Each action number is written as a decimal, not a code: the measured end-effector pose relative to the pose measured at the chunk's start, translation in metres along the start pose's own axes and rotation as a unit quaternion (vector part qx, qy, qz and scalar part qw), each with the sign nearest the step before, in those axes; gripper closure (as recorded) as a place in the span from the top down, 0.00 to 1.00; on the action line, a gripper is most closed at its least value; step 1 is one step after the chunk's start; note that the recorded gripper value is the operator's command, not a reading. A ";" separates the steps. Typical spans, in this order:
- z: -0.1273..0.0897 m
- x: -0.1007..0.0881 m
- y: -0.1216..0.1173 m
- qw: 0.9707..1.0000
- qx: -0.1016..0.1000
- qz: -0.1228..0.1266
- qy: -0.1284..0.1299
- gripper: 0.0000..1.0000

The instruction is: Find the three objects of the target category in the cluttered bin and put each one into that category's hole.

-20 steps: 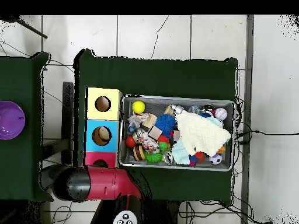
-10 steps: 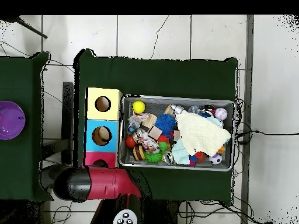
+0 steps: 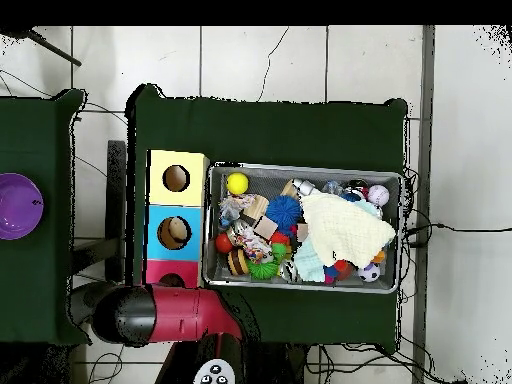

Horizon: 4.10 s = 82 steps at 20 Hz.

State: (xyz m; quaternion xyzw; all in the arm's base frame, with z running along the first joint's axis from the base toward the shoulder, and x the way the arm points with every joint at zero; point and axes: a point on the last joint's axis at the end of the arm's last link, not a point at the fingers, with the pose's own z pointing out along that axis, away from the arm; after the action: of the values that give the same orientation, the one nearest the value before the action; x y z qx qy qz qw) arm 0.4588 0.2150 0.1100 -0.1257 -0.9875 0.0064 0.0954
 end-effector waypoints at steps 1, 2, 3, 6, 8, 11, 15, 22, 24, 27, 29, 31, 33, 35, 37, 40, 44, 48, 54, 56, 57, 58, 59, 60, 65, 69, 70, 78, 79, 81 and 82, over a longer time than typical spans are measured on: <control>0.000 0.000 0.000 1.000 0.000 0.000 0.000 0.00; 0.000 0.000 0.000 1.000 0.000 0.000 0.000 0.00; 0.000 0.000 0.000 1.000 0.000 0.000 0.000 0.00; 0.000 0.000 0.000 1.000 0.000 0.000 0.000 0.00; 0.000 0.000 0.000 1.000 0.000 0.000 0.000 0.00; 0.000 0.000 0.000 1.000 0.001 -0.001 0.000 0.00; 0.001 0.002 -0.002 1.000 0.006 -0.008 -0.002 0.00; 0.003 0.007 -0.002 1.000 0.013 -0.020 -0.004 0.00; 0.003 0.008 -0.002 1.000 0.015 -0.022 -0.005 0.00; 0.004 0.008 -0.004 0.999 0.020 -0.028 -0.014 0.00; 0.004 0.007 -0.005 0.999 0.022 -0.032 -0.023 0.00; 0.003 0.004 -0.006 0.998 0.024 -0.035 -0.037 0.00; 0.002 0.000 -0.006 0.998 0.024 -0.038 -0.053 0.00; 0.000 -0.005 -0.006 0.996 0.024 -0.040 -0.071 0.00; -0.003 -0.013 -0.006 0.994 0.022 -0.042 -0.096 0.00; -0.008 -0.023 -0.003 0.991 0.018 -0.043 -0.126 0.00; -0.013 -0.034 -0.003 0.987 0.015 -0.042 -0.153 0.00; -0.018 -0.040 -0.004 0.985 0.014 -0.039 -0.165 0.00; -0.023 -0.049 -0.004 0.984 0.014 -0.038 -0.174 0.00; -0.026 -0.053 -0.003 0.983 0.013 -0.037 -0.179 0.00; -0.027 -0.054 -0.003 0.983 0.013 -0.037 -0.179 0.00; -0.027 -0.055 -0.003 0.983 0.013 -0.037 -0.180 0.00; -0.028 -0.056 -0.003 0.983 0.014 -0.036 -0.180 0.00; -0.030 -0.057 -0.004 0.983 0.014 -0.036 -0.179 0.00; -0.043 -0.063 -0.002 0.987 0.020 -0.033 -0.156 0.00; -0.053 -0.064 0.000 0.990 0.024 -0.032 -0.133 0.00; -0.061 -0.065 0.002 0.992 0.026 -0.031 -0.119 0.00; -0.097 -0.070 0.004 0.996 0.031 -0.026 -0.076 0.00; -0.100 -0.071 0.004 0.997 0.031 -0.025 -0.073 0.00; -0.109 -0.072 0.002 0.997 0.032 -0.022 -0.063 0.00; -0.114 -0.073 0.000 0.998 0.032 -0.020 -0.058 0.00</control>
State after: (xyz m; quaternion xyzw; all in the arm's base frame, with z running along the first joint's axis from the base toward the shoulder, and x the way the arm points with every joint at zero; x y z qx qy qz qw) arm 0.5503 0.1957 0.2079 -0.1022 -0.9929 0.0434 0.0416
